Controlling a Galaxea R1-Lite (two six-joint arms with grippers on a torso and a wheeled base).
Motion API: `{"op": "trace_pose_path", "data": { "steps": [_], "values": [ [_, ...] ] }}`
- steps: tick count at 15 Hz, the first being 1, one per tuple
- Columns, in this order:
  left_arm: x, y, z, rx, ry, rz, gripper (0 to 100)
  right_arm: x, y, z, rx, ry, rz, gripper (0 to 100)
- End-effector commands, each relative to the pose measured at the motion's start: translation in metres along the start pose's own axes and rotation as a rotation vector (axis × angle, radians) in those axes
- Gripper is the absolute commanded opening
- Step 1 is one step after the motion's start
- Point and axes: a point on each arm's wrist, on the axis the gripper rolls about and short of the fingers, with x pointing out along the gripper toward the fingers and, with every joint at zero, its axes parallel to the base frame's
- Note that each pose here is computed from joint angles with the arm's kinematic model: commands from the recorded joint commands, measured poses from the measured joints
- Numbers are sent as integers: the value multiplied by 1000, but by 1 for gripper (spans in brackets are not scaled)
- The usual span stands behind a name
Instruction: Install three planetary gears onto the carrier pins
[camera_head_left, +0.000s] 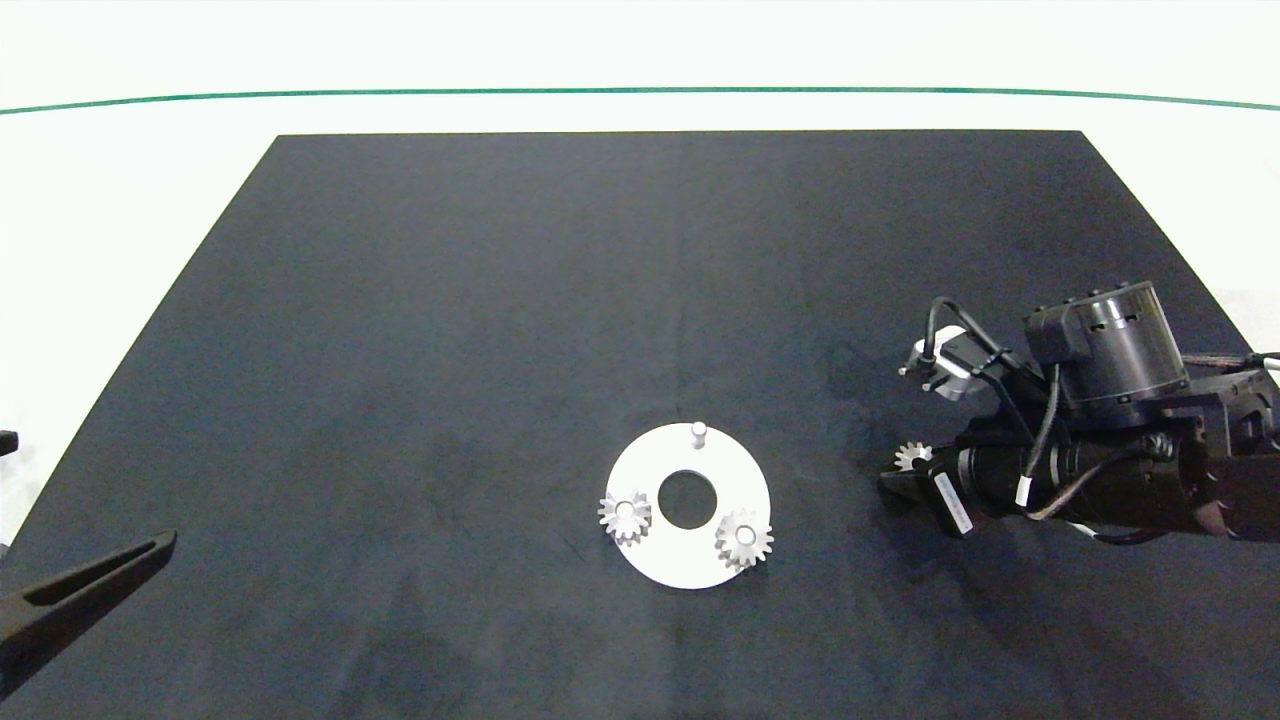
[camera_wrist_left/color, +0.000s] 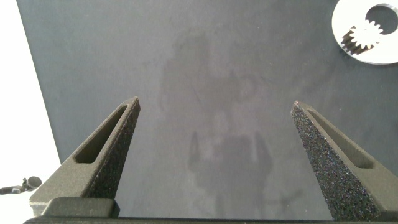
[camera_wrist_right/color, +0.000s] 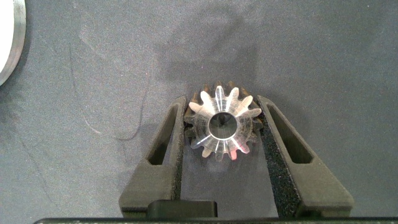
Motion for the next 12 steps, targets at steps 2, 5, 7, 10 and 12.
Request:
{"op": "trace_pose_path", "data": {
  "steps": [2, 5, 7, 10, 12],
  "values": [
    [0, 0, 0, 1, 3, 2, 100, 0, 0, -1, -3, 6, 0, 16],
    [0, 0, 0, 1, 3, 2, 100, 1, 1, -2, -4, 11, 1, 10],
    [0, 0, 0, 1, 3, 2, 100, 1, 1, -3, -6, 14, 2, 6],
    [0, 0, 0, 2, 5, 2, 100, -9, 0, 9, -29, -31, 0, 4],
    [1, 0, 0, 3, 9, 7, 100, -24, 2, 19, -66, -38, 10, 4]
  ]
}}
